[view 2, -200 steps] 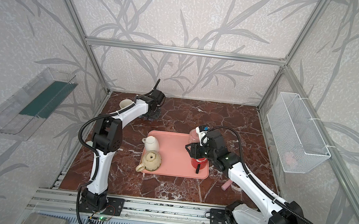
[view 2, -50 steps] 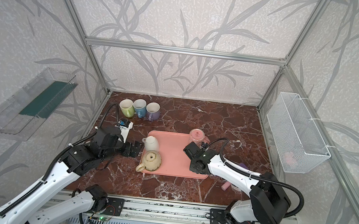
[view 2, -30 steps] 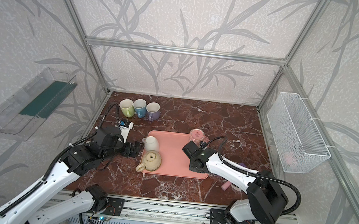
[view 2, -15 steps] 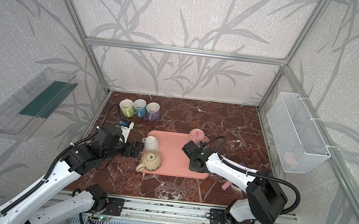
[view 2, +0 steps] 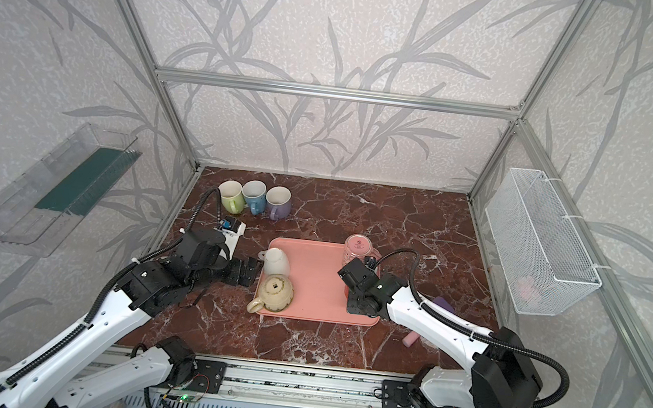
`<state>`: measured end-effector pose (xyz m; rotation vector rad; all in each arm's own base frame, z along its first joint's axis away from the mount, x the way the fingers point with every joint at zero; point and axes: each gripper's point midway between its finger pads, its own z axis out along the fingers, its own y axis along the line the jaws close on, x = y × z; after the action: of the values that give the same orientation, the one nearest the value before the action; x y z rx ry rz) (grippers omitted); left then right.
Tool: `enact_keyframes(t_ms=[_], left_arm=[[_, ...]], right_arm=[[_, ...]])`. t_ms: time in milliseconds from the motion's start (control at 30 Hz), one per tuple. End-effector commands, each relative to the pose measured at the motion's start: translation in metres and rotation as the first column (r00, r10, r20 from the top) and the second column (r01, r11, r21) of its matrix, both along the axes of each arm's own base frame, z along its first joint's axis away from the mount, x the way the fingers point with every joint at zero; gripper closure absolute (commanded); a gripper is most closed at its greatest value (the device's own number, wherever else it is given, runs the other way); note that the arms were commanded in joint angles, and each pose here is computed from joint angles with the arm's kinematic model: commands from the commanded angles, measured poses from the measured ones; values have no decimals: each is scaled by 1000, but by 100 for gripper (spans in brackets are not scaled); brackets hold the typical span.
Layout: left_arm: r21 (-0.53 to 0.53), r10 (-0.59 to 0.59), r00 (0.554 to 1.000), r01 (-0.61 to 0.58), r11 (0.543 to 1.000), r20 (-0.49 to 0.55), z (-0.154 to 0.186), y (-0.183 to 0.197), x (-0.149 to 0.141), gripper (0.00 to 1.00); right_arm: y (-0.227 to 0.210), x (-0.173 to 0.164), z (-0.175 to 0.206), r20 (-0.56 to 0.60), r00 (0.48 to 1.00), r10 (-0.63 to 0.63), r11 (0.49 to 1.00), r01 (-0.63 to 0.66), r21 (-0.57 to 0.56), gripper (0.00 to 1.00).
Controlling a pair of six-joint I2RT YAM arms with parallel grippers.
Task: Turn the mug right side up
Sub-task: Pick up the mug from the tray.
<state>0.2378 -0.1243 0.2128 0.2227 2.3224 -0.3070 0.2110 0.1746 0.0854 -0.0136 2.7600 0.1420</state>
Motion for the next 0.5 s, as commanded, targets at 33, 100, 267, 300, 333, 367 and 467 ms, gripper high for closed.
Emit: enact_keyframes(t_ms=[33,100,267,300,333,367,467], left_arm=[[-34,3,1000,-4,999,-27,-5,-6,0,1],[-46,2,999,-4,999,-34,-5,-8,0,1],[-109,-4,999,-2,994,-55,-7,-17,-1,1],[-127,-5,998,-2,992,-62,-9,-19,-2,1],[-144,-6,998,-3,990,-63,-9,-21,-2,1],[-161,-7,998,-4,987,-66,-10,-23,-2,1],[-210,-7,998,-7,978,-68,-13,-28,-2,1]], right_arm=[[8,0,17,76,995,61,994,-68,88,100],[7,-4,18,89,994,70,991,-80,108,100],[10,-11,27,125,986,113,976,-134,170,100],[11,-13,29,138,982,126,971,-151,185,100],[13,-14,32,149,980,135,966,-164,199,100],[14,-15,36,164,976,146,960,-180,215,100],[18,-18,46,205,967,152,941,-205,270,100]])
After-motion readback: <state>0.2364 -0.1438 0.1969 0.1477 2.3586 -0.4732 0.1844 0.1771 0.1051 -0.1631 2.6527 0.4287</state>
